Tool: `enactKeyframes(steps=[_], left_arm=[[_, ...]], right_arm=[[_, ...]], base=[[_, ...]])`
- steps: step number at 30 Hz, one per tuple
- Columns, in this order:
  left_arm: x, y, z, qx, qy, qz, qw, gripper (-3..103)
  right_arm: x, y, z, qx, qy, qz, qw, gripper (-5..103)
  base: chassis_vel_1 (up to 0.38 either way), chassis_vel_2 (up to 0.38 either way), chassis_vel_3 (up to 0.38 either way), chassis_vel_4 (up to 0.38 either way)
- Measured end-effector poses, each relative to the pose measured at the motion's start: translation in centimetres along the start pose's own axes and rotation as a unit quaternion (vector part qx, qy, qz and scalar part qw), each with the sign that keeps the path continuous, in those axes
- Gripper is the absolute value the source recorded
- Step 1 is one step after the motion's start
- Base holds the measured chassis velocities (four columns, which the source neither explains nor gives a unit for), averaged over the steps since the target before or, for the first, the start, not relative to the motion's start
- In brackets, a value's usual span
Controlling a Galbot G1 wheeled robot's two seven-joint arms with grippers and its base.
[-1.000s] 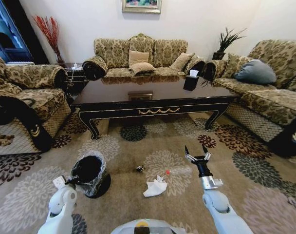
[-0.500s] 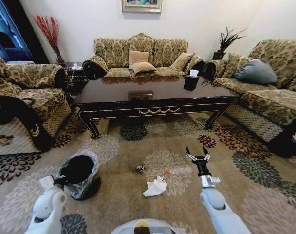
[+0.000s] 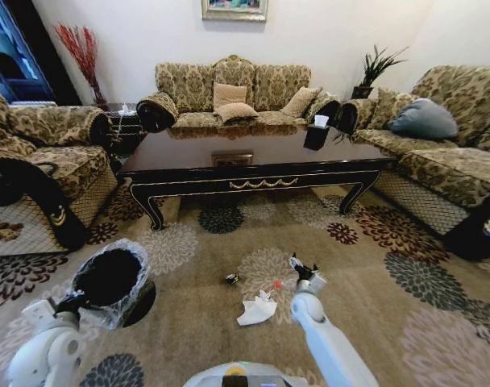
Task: Move to the front of the table and pick up the trash from the floor, then place it into the trash bin.
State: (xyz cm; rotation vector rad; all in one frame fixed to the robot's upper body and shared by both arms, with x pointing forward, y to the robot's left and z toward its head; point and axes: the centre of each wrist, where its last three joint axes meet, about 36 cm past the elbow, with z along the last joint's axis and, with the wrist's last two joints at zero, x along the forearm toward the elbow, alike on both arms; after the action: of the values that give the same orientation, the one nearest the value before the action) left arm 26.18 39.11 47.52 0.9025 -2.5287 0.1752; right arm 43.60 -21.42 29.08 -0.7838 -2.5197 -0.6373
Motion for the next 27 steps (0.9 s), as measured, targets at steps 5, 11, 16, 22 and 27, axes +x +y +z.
enactKeyframes(steps=[5, 11, 16, 22, 27], left_arm=[[0.3, 0.1, -0.1, 0.001, -0.003, -0.001, 1.0, 3], [0.5, -0.7, 0.1, 0.005, -0.002, 0.01, 0.9999, 3], [0.8, -1.2, 0.1, 0.006, -0.004, 0.016, 0.9998, 3], [1.0, -0.9, -0.6, 0.003, -0.012, 0.017, 0.9998, 3], [0.8, -0.9, -0.6, 0.004, -0.012, 0.017, 0.9998, 3]], right_arm=[[-1.4, 1.3, -0.7, -0.043, 0.067, 0.065, 0.995, 100], [-3.1, 1.7, -1.6, -0.096, 0.111, 0.094, 0.985, 100], [-4.7, 1.5, -1.2, -0.112, 0.125, 0.115, 0.979, 100], [-8.2, 0.0, 0.9, -0.115, 0.138, 0.144, 0.973, 100], [-9.3, -0.7, 1.8, -0.113, 0.129, 0.134, 0.976, 100]], base=[[0.0, 0.0, 0.0, 0.0], [0.0, 0.0, 0.0, 0.0], [0.0, 0.0, 0.0, 0.0], [0.0, 0.0, 0.0, 0.0], [0.0, 0.0, 0.0, 0.0]])
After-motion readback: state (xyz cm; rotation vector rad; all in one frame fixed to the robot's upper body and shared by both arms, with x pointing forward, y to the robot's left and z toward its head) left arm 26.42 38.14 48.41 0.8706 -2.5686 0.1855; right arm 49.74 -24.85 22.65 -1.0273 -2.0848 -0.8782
